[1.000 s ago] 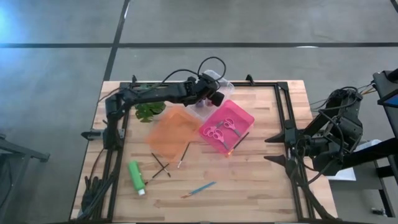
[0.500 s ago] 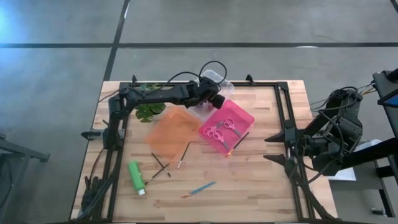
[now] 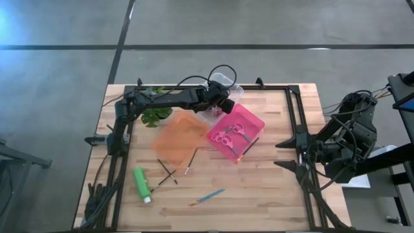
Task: Pick & Place Paint Supplies
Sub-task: Put the pink paint bottle into the transparent bin, then put the green paint bottle into the transparent bin
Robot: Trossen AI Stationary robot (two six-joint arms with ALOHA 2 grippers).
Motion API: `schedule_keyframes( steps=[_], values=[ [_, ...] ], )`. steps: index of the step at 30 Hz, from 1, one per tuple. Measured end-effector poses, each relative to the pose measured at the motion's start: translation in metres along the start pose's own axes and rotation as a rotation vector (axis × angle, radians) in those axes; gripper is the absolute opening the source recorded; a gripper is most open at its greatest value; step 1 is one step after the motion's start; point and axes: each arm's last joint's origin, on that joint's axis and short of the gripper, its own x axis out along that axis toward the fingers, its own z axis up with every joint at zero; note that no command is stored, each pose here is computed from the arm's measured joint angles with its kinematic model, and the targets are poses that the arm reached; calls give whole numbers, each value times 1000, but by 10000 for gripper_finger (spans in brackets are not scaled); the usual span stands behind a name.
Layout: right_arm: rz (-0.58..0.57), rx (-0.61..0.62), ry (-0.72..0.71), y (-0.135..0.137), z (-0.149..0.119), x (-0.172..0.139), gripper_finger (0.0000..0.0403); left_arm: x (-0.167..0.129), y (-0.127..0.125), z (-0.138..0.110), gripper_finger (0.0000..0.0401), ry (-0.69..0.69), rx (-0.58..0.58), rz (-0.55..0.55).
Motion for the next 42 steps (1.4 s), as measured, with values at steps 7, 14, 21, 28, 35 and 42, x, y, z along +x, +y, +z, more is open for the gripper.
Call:
schedule_keyframes(
  steps=[7, 14, 21, 28, 35, 42],
  values=[
    [-1, -2, 1, 0, 0, 0, 294, 1, 0, -2, 174, 17, -22, -6],
    [-1, -3, 1, 0, 0, 0, 294, 1, 0, -1, 272, 18, -39, -6],
    [-2, -4, 2, 0, -1, 1, 294, -10, 0, 7, 280, -17, -57, -27],
    [-6, -5, 5, 0, -2, 2, 294, -28, -1, 21, 281, -79, -95, -91],
    [-6, -4, 5, 1, -3, 3, 294, -74, -4, 48, 280, -218, -26, -263],
    [-5, -15, 5, 1, -4, 3, 294, -150, -4, 59, 279, -194, 419, -935]
  ],
)
